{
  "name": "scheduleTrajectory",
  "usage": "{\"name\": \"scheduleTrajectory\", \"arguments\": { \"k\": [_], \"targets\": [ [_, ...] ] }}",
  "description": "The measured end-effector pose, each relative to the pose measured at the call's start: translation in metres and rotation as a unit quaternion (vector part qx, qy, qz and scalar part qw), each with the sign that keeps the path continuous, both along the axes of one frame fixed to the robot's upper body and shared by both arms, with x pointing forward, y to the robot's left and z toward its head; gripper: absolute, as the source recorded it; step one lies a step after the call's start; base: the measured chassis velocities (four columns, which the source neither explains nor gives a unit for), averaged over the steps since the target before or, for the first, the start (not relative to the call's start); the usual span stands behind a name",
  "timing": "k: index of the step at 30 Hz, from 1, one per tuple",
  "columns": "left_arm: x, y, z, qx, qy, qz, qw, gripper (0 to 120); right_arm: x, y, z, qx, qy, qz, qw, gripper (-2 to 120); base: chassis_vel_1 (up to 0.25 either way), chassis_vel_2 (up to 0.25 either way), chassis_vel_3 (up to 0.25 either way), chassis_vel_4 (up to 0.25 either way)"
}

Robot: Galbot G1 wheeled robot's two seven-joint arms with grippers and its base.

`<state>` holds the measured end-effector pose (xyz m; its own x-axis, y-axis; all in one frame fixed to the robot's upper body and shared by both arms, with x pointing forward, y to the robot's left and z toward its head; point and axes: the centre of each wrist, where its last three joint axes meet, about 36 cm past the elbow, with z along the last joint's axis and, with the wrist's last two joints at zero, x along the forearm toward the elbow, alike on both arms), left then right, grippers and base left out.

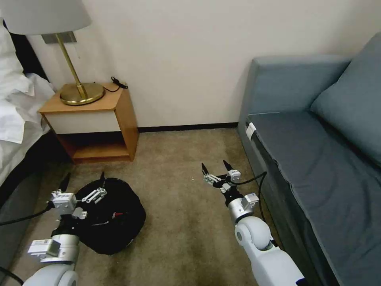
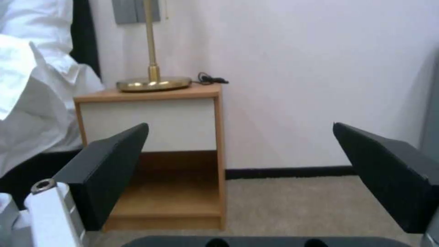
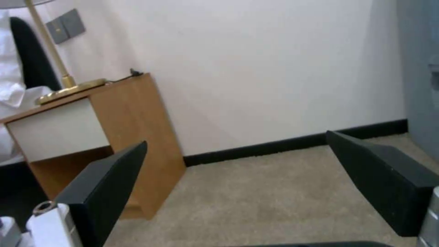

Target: Pick up the trash bin, then pick up the garbage on the floor and place it into the trash bin.

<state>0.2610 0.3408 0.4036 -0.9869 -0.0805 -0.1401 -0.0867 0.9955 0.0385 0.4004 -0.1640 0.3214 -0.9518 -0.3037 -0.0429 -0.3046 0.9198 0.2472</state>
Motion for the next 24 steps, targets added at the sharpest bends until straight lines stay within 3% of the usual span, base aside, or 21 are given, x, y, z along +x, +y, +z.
{"name": "scheduleTrajectory", "arguments": {
  "k": [24],
  "targets": [
    [0.0005, 0.0007, -0.0016, -0.006, 0.007, 0.006, 0.9999, 100, 0.0002, 0.0010, -0.0002, 0.002, 0.003, -0.003, 1.000, 100, 0.000, 0.000, 0.000, 0.000]
  ]
}}
